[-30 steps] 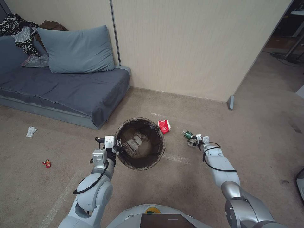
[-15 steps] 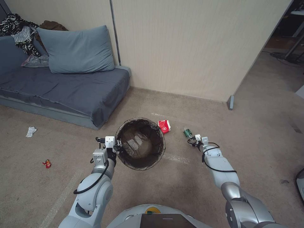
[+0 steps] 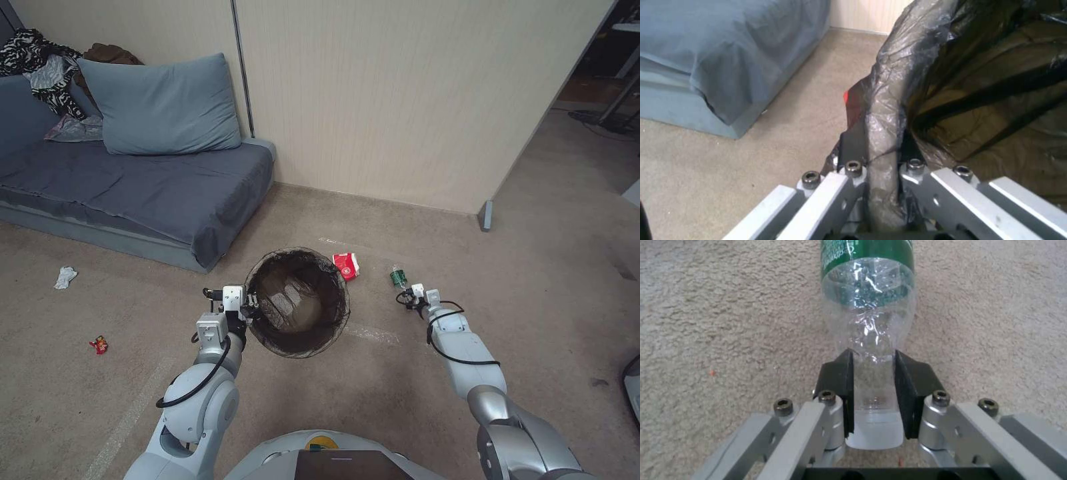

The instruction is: Pick up the trash bin, then pick up the garbage from the floor and place it into the trash bin.

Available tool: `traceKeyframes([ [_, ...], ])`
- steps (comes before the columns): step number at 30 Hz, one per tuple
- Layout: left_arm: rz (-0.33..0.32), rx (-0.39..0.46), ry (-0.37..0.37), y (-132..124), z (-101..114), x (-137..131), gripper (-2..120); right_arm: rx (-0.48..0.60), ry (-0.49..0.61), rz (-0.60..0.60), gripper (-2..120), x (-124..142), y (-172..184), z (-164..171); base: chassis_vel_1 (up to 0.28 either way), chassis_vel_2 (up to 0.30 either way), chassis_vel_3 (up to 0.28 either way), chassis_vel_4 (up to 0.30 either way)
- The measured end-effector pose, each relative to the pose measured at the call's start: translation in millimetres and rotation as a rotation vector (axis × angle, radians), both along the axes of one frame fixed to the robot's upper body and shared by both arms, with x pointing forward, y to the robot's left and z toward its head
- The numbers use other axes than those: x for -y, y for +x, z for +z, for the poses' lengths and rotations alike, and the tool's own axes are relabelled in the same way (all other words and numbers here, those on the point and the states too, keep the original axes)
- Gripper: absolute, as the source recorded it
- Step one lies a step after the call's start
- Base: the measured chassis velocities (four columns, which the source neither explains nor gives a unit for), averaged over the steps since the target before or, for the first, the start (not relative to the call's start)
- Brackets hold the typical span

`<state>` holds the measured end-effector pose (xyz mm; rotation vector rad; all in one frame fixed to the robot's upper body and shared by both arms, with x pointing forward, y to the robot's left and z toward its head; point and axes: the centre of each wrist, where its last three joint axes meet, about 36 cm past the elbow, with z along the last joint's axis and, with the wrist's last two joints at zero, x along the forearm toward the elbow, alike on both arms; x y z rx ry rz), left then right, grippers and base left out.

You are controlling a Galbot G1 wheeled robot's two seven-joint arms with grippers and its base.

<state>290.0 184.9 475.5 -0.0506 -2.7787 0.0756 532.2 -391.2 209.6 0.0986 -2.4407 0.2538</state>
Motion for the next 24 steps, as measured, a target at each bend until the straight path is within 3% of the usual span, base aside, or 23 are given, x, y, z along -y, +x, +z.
traceKeyframes([
  [4, 0.0, 0.0, 0.0, 0, 0, 0, 0, 0.006, -0.001, 0.003, 19, -1, -1, -1, 0.0, 0.0, 0.0, 0.0],
  [15, 0.002, -0.007, 0.0, 2, -3, 0, 0, 0.162, -0.007, -0.038, 19, -10, -9, 18, 0.0, 0.0, 0.0, 0.0],
  [24, -0.001, -0.016, -0.001, 5, -7, 1, 0, 0.323, 0.035, -0.052, 19, -14, -48, 55, 0.0, 0.0, 0.0, 0.0],
])
